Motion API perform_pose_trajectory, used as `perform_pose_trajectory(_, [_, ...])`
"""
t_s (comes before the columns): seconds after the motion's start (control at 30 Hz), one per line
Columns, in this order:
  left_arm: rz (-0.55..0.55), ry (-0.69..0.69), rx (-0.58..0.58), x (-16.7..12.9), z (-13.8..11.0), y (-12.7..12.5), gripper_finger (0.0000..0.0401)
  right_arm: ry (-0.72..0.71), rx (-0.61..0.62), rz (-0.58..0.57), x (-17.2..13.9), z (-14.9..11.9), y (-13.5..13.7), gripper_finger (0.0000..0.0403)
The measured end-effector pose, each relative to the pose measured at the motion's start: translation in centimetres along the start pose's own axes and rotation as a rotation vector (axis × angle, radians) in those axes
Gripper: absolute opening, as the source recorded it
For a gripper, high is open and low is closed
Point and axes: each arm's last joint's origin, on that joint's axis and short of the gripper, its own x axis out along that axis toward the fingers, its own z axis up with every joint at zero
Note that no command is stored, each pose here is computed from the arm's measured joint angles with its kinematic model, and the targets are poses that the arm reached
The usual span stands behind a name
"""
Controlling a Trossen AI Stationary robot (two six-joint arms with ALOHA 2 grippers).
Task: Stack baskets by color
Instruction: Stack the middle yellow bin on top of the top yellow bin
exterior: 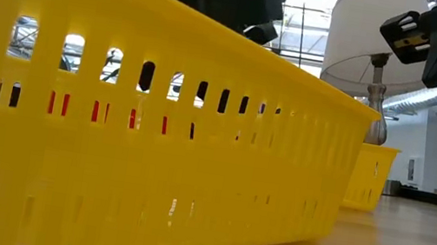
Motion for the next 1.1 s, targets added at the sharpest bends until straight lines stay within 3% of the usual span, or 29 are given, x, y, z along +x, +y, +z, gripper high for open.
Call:
perform_pose_trajectory(0.2, [0.002, -0.005, 0.052, 0.7, 0.2, -0.5, 0.0147, -0.003, 0.000, 0.001, 0.0, 0.0, 0.0, 0.0002])
perform_pose_trajectory(0.37, [0.024, 0.015, 0.156, 2.3, 0.1, -0.9, 0.0151, -0.019, -0.004, 0.004, 0.0, 0.2, 0.0, 0.0002])
perform_pose_trajectory(0.53, [0.047, -0.002, 0.153, 3.2, 0.0, -0.6, 0.0122, -0.033, -0.012, 0.007, 0.0, 0.3, 0.1, 0.0002])
perform_pose_trajectory(0.73, [0.096, -0.060, 0.100, 2.7, 0.6, 0.0, 0.0060, -0.037, -0.011, 0.005, 0.0, 0.4, 0.1, 0.0002])
perform_pose_trajectory(0.9, [0.107, -0.083, 0.053, 2.3, 0.9, 0.2, 0.0008, -0.056, 0.031, -0.066, 0.0, 0.5, -0.2, 0.0002])
perform_pose_trajectory(1.1, [0.102, -0.087, 0.010, 2.3, 0.9, 0.2, 0.0011, -0.081, 0.133, -0.125, 0.1, 0.7, -0.9, 0.0002])
